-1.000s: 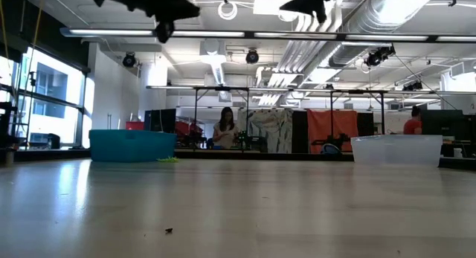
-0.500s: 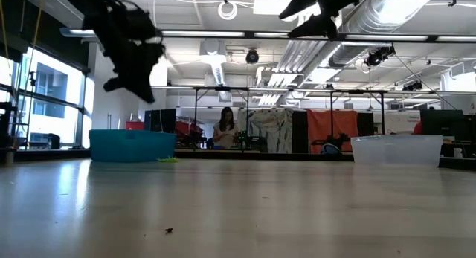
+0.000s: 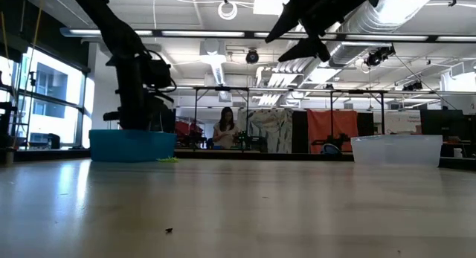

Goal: Sort Halloween decoration
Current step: Put the green spider toy into the blue bin

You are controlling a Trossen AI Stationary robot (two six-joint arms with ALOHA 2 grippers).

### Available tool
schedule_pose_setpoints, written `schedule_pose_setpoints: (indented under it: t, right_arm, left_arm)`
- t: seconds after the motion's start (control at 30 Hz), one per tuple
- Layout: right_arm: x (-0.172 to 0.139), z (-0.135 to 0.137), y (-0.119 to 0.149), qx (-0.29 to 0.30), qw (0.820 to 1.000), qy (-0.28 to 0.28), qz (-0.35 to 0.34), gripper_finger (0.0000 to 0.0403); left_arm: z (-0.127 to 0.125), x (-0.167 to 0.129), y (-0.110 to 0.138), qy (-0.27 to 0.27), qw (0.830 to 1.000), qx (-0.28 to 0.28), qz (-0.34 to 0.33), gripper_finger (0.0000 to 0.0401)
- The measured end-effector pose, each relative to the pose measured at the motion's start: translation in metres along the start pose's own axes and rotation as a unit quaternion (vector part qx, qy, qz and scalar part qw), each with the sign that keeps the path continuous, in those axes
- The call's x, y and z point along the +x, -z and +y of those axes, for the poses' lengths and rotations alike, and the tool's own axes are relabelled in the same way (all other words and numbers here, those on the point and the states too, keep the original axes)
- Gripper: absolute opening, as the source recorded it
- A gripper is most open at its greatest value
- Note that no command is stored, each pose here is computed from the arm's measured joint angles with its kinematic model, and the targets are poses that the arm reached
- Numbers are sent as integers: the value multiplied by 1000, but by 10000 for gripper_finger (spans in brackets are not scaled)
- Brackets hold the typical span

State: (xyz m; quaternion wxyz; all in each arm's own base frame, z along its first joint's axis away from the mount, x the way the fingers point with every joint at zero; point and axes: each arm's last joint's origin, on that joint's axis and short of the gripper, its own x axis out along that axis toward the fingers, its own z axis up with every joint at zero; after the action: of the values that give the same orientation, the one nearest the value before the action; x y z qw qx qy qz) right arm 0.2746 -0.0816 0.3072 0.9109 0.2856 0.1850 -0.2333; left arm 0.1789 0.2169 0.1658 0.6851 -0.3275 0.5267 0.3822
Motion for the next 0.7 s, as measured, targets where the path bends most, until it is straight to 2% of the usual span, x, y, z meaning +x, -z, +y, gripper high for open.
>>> schedule_pose_setpoints:
  t: [0.4,0.7]
  right_arm:
    - [9,-1,3,10,1000,5,9,273]
    - [9,-1,3,1,1000,5,9,273]
  left_arm:
    - [0,10,-7,-18,1000,-1,-20,4]
    - [-3,10,-7,-10,1000,4,-20,42]
